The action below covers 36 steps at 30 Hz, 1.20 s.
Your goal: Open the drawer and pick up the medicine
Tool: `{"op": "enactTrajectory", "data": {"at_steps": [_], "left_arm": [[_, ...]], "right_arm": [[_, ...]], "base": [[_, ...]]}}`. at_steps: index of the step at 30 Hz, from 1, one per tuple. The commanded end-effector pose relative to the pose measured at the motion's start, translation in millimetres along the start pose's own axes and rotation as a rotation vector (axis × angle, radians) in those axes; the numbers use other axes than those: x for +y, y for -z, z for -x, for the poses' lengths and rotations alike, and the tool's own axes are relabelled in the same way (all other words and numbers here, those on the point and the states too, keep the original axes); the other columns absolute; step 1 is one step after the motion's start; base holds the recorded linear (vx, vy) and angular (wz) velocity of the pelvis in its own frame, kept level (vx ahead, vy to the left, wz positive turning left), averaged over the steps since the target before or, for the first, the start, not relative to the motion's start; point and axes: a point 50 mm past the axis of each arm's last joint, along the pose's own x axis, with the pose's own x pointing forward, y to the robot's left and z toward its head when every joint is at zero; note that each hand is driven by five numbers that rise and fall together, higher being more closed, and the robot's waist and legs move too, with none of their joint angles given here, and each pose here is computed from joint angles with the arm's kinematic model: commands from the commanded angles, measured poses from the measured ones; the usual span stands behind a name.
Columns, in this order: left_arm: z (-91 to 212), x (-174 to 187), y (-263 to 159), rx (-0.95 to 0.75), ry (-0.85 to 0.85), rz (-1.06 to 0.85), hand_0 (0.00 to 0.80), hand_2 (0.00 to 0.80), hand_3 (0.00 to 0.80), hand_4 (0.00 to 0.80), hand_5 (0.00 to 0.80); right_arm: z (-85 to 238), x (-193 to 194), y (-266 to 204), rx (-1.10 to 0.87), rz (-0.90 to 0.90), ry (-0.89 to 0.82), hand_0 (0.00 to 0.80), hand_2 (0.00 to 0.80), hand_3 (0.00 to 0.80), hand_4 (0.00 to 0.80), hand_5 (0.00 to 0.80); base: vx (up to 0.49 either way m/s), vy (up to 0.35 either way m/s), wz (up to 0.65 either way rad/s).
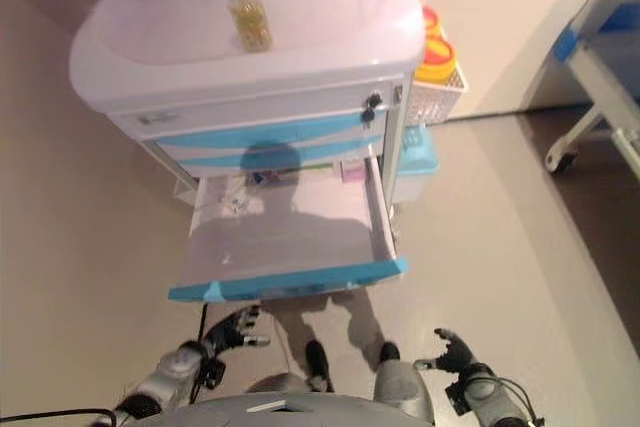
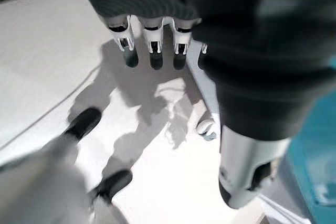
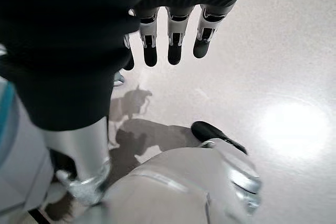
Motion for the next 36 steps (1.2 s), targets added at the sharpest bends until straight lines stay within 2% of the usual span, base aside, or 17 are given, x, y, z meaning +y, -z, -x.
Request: {"op": "enactTrajectory", "data": {"at_steps": [1,14,22,28,32,36], "left_arm": [[-7.2,18.6,-43.9,-0.108,-0.056,-0.135,0.0,0.0,0.0,0.0,0.0],[16.8,95.4,-160.4,-0.261,-0.154,-0.412,0.0,0.0,0.0,0.0,0.0],[49.7,164.7,-223.3,-0.252,-0.351,-0.491,0.0,0.0,0.0,0.0,0.0],[80.6,213.9,-263.1,-0.32,-0.536,-0.318,0.0,0.0,0.0,0.0,0.0],[110.8,241.3,-289.7,-0.519,-0.744,-0.084,0.0,0.0,0.0,0.0,0.0],[131.1,244.8,-315.2,-0.745,-0.886,0.056,0.0,0.0,0.0,0.0,0.0]], "right_arm": [[-4.1,-16.7,-21.2,-0.082,0.011,0.02,0.0,0.0,0.0,0.0,0.0],[-3.9,-38.8,-44.4,-0.167,-0.023,0.096,0.0,0.0,0.0,0.0,0.0],[-3.0,-35.9,-43.0,-0.166,-0.046,0.101,0.0,0.0,0.0,0.0,0.0],[-2.2,-34.4,-38.6,-0.15,-0.031,0.097,0.0,0.0,0.0,0.0,0.0],[-2.6,-29.2,-37.9,-0.156,-0.022,0.089,0.0,0.0,0.0,0.0,0.0],[-3.6,-17.8,-44.1,-0.184,-0.036,0.075,0.0,0.0,0.0,0.0,0.0]], "base": [[-0.092,0.074,-0.18],[-0.022,0.016,0.01],[0.036,-0.005,-0.1],[0.026,0.016,-0.18],[0.018,0.008,-0.15],[0.006,-0.04,-0.06]]}}
